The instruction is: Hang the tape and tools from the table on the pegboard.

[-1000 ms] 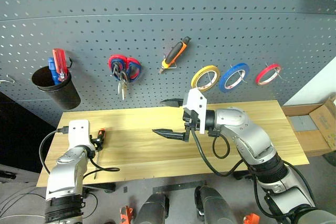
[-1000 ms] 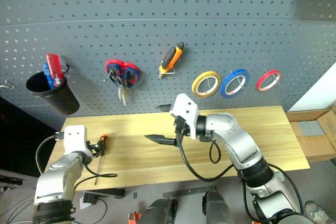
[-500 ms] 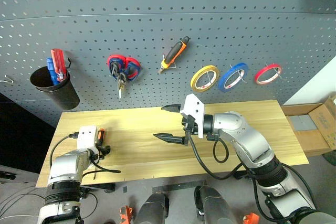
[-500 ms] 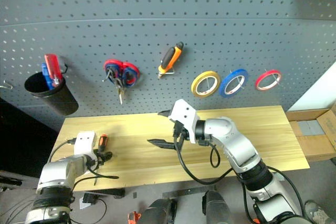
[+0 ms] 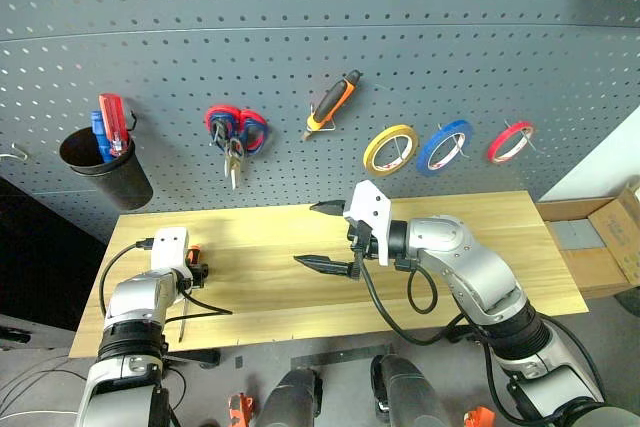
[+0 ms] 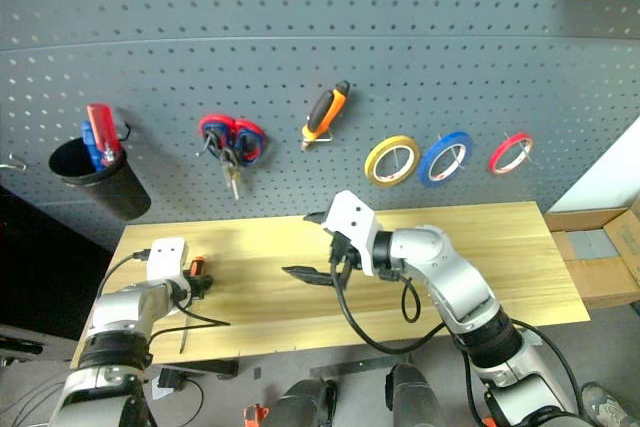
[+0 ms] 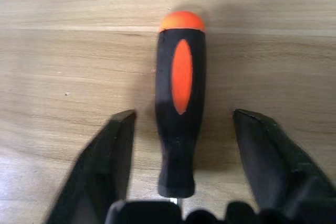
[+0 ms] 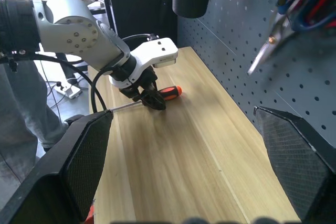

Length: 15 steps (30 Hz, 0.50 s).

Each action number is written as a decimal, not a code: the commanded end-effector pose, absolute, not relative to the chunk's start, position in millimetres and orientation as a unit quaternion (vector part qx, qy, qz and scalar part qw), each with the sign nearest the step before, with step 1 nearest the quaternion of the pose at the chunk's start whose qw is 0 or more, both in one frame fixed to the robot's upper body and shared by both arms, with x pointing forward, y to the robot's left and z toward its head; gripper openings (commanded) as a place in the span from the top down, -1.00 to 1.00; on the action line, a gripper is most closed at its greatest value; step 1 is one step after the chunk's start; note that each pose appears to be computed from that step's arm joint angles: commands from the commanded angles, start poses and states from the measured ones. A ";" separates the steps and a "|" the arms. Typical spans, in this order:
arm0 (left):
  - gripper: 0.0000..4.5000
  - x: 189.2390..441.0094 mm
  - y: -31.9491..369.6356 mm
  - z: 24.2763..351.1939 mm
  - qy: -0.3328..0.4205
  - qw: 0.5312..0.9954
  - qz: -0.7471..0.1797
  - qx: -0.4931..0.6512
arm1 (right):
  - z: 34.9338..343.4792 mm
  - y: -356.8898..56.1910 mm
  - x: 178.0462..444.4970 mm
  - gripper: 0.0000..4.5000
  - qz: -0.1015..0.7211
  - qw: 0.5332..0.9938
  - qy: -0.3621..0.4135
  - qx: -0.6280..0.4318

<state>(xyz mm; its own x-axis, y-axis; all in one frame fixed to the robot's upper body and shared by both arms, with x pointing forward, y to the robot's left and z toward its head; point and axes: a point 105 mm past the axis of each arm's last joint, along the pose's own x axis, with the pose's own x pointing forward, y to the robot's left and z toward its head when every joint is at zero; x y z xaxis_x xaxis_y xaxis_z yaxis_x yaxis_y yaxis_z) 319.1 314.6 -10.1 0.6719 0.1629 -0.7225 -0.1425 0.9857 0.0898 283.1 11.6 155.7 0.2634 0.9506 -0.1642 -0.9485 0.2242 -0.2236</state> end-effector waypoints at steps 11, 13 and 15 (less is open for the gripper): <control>0.75 292.7 276.2 77.7 0.214 0.974 -0.013 0.070 | 192.8 14.5 272.2 -1.00 0.659 0.744 -0.073 -0.088; 0.75 292.6 267.2 110.6 0.122 0.990 -0.025 0.070 | 198.1 16.7 265.8 -1.00 0.678 0.726 -0.083 -0.080; 0.75 289.1 262.8 131.9 0.065 0.995 -0.030 0.070 | 202.1 20.3 262.7 -1.00 0.689 0.714 -0.094 -0.084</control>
